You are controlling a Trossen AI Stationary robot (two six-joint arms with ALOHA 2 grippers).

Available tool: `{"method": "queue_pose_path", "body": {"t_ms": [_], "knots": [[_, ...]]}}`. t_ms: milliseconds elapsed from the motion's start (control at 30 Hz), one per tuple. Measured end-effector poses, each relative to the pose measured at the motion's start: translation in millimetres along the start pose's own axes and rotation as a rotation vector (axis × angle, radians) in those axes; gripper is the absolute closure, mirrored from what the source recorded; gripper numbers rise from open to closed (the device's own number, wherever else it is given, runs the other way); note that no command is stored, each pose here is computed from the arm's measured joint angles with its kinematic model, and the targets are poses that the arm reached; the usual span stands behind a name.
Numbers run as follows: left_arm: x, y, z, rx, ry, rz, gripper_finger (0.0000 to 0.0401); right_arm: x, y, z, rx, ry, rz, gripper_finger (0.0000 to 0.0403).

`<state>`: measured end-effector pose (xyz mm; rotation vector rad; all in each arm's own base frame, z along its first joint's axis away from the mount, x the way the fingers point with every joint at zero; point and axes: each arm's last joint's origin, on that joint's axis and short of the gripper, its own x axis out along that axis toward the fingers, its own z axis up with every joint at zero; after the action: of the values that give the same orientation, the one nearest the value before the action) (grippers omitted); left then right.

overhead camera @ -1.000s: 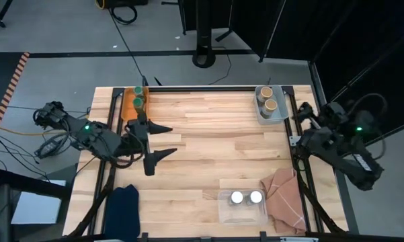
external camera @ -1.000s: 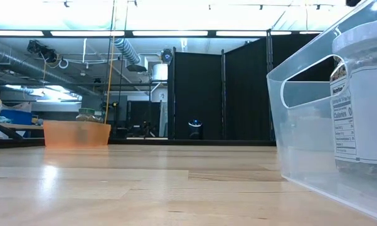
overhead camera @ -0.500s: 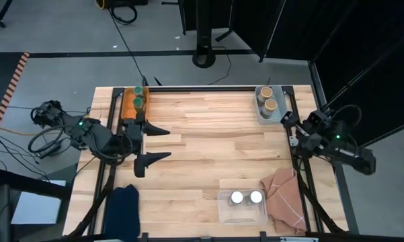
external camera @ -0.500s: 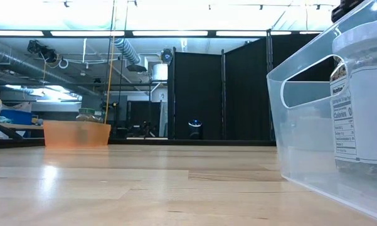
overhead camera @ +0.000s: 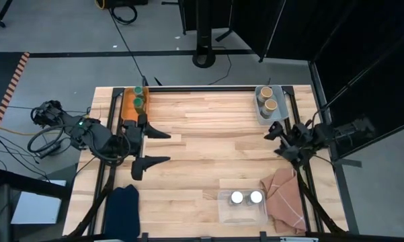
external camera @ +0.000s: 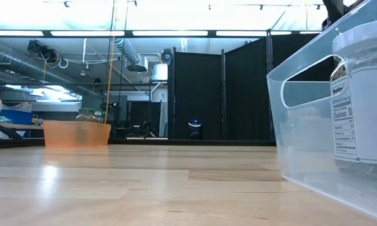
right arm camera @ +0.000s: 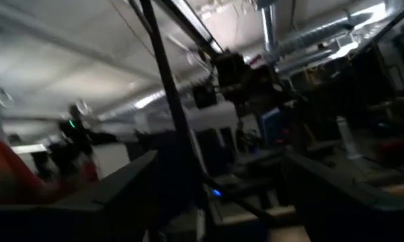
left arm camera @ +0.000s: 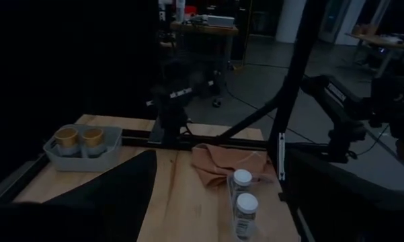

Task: Sort spices by type
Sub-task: Return to Home Position

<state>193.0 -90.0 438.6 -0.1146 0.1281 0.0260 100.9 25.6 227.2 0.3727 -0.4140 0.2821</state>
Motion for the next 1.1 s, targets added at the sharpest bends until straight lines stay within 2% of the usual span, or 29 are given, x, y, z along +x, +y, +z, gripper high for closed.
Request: {"method": "queue_pose_path", "body": {"t_ms": [133,367,500,633,733,800,900,1100], "knots": [[0.0,0.0,0.0,-0.004,0.000,0.000,0.0069,1.8,5.8,-3.7,-0.041,0.019,0.034,0.0085],[0.0,0.0,0.0,-0.006,0.000,0.000,0.0069,-17.1,16.4,16.9,-0.025,-0.090,0.288,0.0089],[0.3,-0.3,0.6,-0.010,-0.006,-0.001,0.0069,-22.9,18.7,28.3,0.008,-0.122,0.333,0.0086],[0.5,-0.8,2.3,-0.020,-0.023,-0.005,0.0069,-19.4,20.6,46.6,0.006,-0.092,0.222,0.0083],[0.5,-1.2,3.1,-0.026,-0.028,-0.018,0.0069,-18.9,22.6,62.8,-0.056,-0.095,0.123,0.0082],[0.4,-1.7,2.9,-0.033,-0.026,-0.026,0.0069,-19.1,24.1,69.1,-0.081,-0.046,0.094,0.0084],[0.4,-1.9,2.6,-0.045,-0.023,-0.031,0.0069,-19.5,22.5,63.2,-0.054,0.064,0.073,0.0086],[0.9,-2.2,2.7,-0.042,-0.024,-0.032,0.0069,-19.3,15.5,40.4,-0.013,0.174,0.045,0.0086]]}}
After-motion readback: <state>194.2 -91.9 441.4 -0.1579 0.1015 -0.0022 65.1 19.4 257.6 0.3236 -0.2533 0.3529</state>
